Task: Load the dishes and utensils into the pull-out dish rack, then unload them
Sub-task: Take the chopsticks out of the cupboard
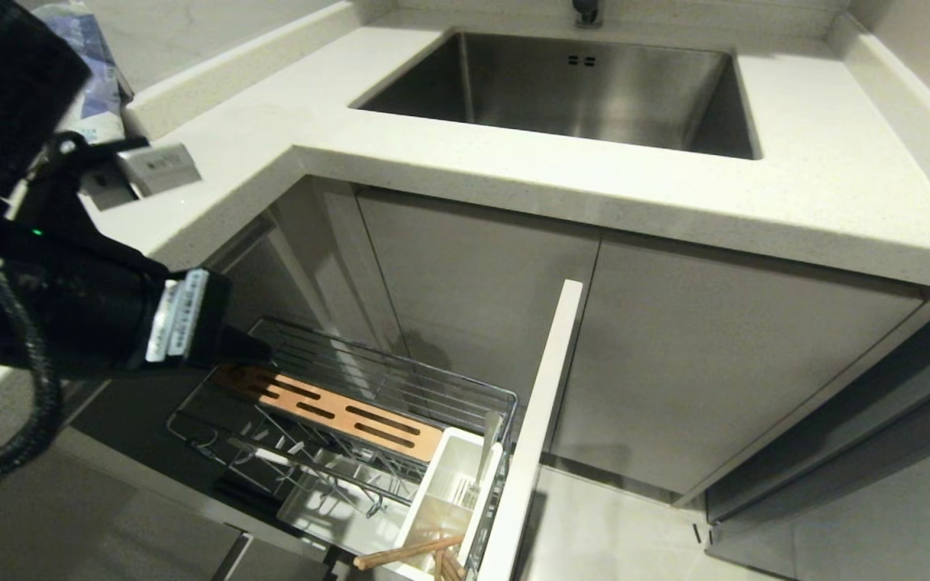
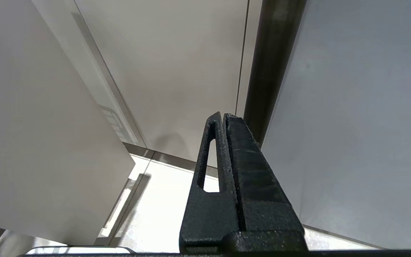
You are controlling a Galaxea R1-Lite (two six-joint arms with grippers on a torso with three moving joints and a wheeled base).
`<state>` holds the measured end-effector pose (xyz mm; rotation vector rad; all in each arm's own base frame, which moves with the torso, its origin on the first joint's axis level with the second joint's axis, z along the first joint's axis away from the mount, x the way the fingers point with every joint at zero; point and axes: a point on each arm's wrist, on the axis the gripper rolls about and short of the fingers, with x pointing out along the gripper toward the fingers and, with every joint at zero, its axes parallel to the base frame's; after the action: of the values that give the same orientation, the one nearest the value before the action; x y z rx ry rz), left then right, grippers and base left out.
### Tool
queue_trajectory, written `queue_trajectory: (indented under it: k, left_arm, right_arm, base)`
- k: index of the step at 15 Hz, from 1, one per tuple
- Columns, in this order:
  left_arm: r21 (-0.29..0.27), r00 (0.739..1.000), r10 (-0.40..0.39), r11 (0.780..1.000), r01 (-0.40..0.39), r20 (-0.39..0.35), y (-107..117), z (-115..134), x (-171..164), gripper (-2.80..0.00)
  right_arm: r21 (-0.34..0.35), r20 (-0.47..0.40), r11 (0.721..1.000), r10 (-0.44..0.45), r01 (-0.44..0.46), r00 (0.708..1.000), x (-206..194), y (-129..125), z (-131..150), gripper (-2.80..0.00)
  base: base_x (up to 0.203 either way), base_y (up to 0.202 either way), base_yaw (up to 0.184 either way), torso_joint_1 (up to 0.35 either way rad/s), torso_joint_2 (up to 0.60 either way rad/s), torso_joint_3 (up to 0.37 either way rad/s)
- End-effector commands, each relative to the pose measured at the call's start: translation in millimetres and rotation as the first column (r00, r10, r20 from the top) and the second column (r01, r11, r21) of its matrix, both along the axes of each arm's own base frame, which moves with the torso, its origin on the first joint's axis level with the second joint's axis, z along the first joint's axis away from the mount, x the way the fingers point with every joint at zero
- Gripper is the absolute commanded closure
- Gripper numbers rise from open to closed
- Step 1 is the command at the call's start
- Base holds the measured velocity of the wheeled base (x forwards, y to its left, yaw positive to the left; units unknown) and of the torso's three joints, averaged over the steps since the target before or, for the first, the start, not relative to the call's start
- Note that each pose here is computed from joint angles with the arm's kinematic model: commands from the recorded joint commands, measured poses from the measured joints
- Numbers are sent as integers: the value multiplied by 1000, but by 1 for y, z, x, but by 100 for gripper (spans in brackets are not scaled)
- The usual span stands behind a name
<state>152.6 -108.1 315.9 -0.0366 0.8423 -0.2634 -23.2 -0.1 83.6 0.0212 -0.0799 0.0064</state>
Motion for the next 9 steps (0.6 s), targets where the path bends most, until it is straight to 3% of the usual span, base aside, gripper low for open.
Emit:
queue_trajectory:
  k: [1, 3, 6, 9]
  left_arm:
    - [135, 982, -20, 990, 46, -190, -21, -31, 18, -280]
    - [203, 941, -29, 974, 103, -337, -34, -50, 26, -280]
    - [239, 866, -27, 957, 167, -499, -52, -78, 42, -280]
    - [290, 770, 18, 932, 219, -638, -67, -110, 57, -280]
  right_arm:
    - [-1, -25, 1000, 1, -1, 1000, 2, 0, -7, 0]
    - [0, -25, 1000, 1, -1, 1000, 2, 0, -7, 0]
    - [0, -25, 1000, 1, -1, 1000, 2, 0, -7, 0]
    - [0, -25, 1000, 1, -1, 1000, 2, 0, -7, 0]
  base:
    - [0, 0, 0, 0, 0, 0]
    - [0, 0, 0, 0, 0, 0]
    - [0, 0, 0, 0, 0, 0]
    - [0, 0, 0, 0, 0, 0]
